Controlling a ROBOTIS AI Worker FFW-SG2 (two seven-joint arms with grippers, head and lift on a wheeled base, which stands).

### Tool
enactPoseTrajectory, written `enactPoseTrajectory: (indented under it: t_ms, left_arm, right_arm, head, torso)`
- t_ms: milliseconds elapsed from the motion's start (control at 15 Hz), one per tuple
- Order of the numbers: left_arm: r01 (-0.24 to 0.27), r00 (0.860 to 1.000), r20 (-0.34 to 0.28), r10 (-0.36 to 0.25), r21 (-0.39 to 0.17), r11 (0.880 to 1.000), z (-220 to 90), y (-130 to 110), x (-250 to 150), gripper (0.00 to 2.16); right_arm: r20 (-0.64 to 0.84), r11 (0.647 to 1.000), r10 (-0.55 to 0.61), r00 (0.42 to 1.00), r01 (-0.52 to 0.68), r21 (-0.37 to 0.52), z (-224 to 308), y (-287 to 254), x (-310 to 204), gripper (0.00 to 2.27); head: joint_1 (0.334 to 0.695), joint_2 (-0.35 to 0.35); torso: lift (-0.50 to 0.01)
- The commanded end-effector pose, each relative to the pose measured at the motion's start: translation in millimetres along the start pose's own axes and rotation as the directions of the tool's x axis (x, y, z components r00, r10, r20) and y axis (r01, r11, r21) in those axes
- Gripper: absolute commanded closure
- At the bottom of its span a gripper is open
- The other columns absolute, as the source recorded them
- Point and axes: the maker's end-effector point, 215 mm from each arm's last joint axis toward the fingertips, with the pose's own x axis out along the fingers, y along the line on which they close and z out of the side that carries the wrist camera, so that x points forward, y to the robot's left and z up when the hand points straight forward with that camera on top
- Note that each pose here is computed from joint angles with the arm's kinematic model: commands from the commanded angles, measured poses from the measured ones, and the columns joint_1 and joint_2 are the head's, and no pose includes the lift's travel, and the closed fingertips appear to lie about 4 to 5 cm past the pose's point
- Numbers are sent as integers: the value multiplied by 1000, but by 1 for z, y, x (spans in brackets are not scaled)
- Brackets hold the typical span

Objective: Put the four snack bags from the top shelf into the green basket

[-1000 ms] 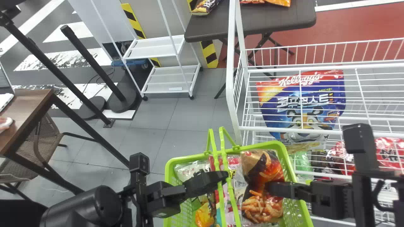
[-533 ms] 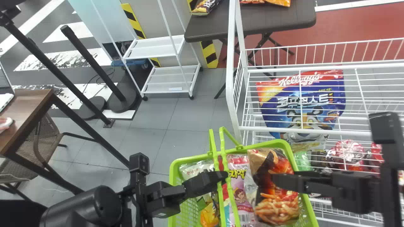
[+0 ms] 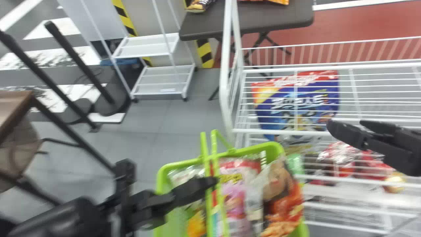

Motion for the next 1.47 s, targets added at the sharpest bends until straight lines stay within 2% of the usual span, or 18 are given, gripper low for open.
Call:
enactPoseTrajectory:
  t_ms: [0, 133, 400, 733, 1400]
  left_arm:
    - [13, 1000, 0, -13, -5, 1000, -1, -2, 0, 2142]
    - [13, 1000, 0, -13, -5, 1000, -1, -2, 0, 2142]
    - [11, 1000, 0, -11, -6, 1000, -1, -2, 0, 2142]
    - [12, 1000, -3, -12, -7, 1000, -2, -2, 1, 2142]
    - [10, 1000, -10, -10, -3, 1000, -1, -3, -1, 2142]
  right_arm:
    - [182, 960, -139, 973, 177, -215, 22, -32, 7, 29]
    - [233, 943, -163, 959, 220, -248, 9, -47, 14, 29]
    - [342, 919, -190, 921, 289, -267, -6, -63, 7, 29]
    - [363, 918, -230, 903, 325, -228, -27, -73, -4, 33]
    - [366, 915, -277, 888, 360, -183, -29, -81, -8, 46]
  head:
    - [695, 87]
    - [695, 31]
    - [695, 5]
    - [695, -19]
    - [695, -35]
  torso:
    - [0]
    - [0]
    - [0]
    - [0]
    - [0]
